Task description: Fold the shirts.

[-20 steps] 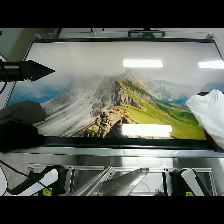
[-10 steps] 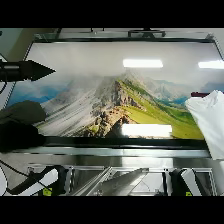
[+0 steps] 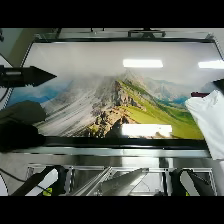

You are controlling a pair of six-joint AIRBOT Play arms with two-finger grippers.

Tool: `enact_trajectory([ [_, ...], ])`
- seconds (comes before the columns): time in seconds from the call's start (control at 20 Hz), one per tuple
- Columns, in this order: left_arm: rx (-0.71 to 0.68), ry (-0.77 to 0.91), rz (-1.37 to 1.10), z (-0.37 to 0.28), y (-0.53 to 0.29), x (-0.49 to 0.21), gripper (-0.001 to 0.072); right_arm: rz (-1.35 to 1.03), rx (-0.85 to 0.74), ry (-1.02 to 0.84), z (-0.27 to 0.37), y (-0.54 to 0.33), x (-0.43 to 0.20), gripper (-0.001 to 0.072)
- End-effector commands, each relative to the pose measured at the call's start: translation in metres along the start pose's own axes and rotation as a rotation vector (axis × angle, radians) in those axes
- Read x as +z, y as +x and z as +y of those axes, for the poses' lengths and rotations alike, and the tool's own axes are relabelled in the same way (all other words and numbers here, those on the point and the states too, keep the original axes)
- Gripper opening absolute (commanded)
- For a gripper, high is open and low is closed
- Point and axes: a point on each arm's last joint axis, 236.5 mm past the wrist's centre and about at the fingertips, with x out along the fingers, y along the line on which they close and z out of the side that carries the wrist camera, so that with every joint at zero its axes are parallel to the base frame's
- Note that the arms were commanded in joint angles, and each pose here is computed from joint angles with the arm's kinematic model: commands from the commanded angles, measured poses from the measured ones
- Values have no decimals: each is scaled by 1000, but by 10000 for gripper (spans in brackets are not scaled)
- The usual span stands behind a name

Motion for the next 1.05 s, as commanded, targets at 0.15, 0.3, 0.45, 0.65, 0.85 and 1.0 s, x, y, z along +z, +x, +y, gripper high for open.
enact_trajectory([
  [0.15,44,-164,139,11,29,-146,15,470,13,-341,3,36,-209,24],
  [0.3,47,-222,156,14,40,-188,15,500,5,-335,-6,44,-225,23],
  [0.45,53,-229,149,13,42,-201,16,479,11,-319,-3,48,-221,24],
  [0.65,65,-205,137,10,40,-203,16,509,7,-313,-5,44,-227,23],
  [0.85,71,-205,128,12,40,-201,16,510,7,-313,-5,44,-227,24],
  [1.0,82,-204,109,15,40,-197,16,510,7,-313,-5,44,-227,24],
])
